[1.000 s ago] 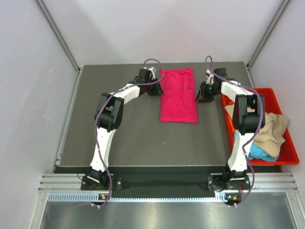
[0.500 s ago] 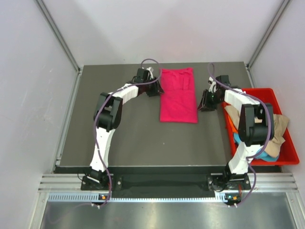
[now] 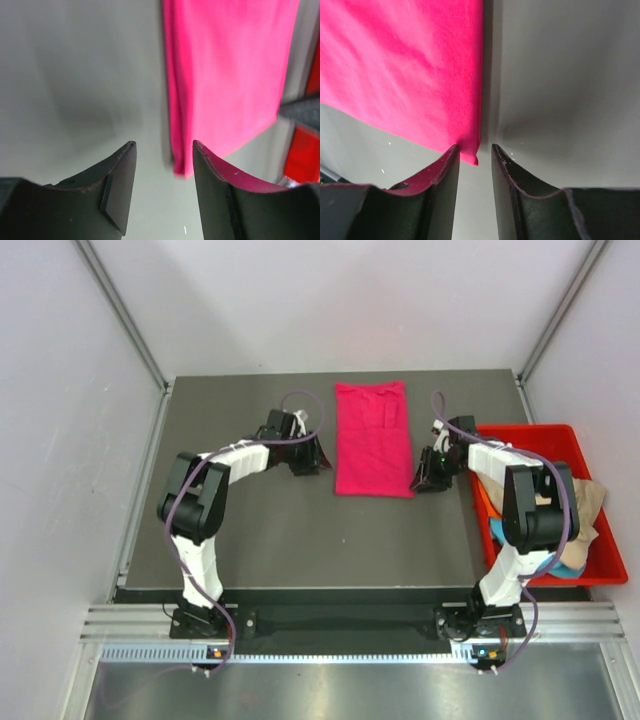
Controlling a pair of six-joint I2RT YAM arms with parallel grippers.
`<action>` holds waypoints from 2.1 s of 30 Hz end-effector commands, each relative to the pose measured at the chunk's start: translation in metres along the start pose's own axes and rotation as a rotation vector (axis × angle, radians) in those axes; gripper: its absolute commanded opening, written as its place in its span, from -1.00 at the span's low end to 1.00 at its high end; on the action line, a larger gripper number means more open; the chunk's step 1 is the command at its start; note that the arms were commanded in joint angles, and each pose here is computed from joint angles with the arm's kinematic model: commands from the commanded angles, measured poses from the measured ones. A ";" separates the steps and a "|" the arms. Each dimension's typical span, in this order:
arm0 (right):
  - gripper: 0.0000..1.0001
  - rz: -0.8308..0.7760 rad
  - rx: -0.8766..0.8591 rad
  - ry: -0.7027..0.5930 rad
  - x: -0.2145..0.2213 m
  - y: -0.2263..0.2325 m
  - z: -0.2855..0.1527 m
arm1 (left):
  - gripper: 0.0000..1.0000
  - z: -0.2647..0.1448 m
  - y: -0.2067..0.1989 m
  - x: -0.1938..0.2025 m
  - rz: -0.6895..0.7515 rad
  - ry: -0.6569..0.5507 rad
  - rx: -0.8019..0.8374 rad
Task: Fold and stack the t-shirts
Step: Fold the tshirt
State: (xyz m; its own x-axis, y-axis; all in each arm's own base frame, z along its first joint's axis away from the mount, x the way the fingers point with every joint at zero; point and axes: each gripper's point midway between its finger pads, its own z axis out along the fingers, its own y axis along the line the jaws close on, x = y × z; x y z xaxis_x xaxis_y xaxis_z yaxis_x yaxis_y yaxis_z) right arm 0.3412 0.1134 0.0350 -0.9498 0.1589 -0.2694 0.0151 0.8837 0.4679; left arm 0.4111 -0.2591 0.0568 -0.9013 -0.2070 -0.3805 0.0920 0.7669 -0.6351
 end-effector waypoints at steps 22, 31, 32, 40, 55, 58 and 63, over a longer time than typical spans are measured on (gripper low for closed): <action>-1.00 0.003 0.052 -0.057 0.015 -0.008 -0.009 | -1.00 -0.009 -0.023 0.078 0.021 0.075 0.110; -1.00 0.036 0.117 -0.046 0.072 -0.024 -0.020 | -1.00 -0.028 -0.001 0.120 0.022 0.156 0.019; -1.00 0.046 0.128 -0.043 0.081 -0.027 -0.021 | -1.00 -0.030 0.001 0.124 0.019 0.161 0.015; -1.00 0.092 0.132 -0.105 0.103 -0.026 -0.035 | -0.99 -0.044 0.005 0.162 0.004 0.213 -0.003; -0.33 0.246 0.091 -0.189 0.109 -0.009 -0.042 | -0.09 -0.050 -0.019 0.158 -0.127 0.145 0.077; -0.31 0.321 0.067 -0.231 0.106 -0.007 -0.040 | -0.06 -0.047 -0.028 0.158 -0.136 0.116 0.091; -0.29 0.368 0.082 -0.243 0.105 -0.011 -0.035 | -0.02 -0.036 -0.028 0.168 -0.145 0.118 0.059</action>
State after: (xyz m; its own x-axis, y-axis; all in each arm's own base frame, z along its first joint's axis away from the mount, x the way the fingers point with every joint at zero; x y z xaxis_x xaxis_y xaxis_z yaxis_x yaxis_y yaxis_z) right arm 0.2142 0.1031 0.0237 -0.8249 0.5027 -0.2584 0.3478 0.8118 0.4691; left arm 0.2341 -0.2871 0.0336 -0.9649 -0.1925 -0.1786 -0.0108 0.7088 -0.7053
